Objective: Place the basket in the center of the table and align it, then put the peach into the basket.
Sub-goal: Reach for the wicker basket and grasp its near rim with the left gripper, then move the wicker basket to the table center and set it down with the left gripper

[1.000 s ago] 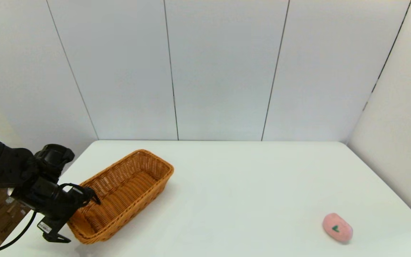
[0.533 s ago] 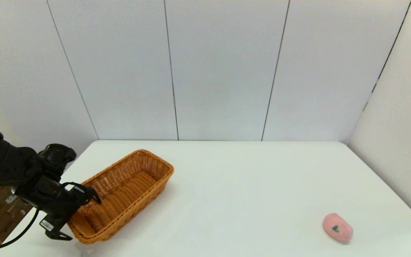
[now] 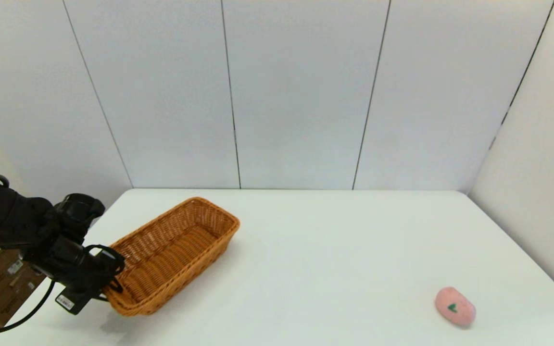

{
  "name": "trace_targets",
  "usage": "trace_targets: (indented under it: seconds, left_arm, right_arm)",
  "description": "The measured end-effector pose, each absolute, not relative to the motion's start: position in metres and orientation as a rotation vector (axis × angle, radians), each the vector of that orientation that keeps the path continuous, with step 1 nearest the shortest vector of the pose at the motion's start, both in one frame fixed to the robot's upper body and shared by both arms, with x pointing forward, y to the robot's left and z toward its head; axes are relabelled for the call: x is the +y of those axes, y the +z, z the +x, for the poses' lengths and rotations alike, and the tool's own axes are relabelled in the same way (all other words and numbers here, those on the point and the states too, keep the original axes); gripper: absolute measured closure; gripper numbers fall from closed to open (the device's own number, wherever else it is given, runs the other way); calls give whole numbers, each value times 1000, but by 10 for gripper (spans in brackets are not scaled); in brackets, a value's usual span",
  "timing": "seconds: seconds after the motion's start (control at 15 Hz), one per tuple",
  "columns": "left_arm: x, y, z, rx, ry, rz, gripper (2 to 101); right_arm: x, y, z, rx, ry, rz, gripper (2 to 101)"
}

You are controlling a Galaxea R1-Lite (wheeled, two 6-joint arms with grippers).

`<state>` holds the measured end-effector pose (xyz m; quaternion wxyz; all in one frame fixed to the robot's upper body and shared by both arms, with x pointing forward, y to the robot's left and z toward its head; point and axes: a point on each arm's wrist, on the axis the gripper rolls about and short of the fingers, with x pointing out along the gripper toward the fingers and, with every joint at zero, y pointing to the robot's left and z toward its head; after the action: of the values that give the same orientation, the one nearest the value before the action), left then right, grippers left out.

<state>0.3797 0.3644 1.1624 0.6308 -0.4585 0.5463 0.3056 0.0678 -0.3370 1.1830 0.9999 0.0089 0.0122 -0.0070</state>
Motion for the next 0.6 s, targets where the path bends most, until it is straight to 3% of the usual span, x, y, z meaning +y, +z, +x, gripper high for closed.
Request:
trace_targets:
  seconds: [0.33, 0.6]
  left_arm:
    - [360, 1169, 376, 1263, 686, -1035, 887]
    - [322, 1207, 364, 1222, 485, -931, 889]
  right_arm:
    - [-337, 1183, 68, 25, -14, 18, 52]
    - [-337, 1183, 68, 24, -15, 18, 52]
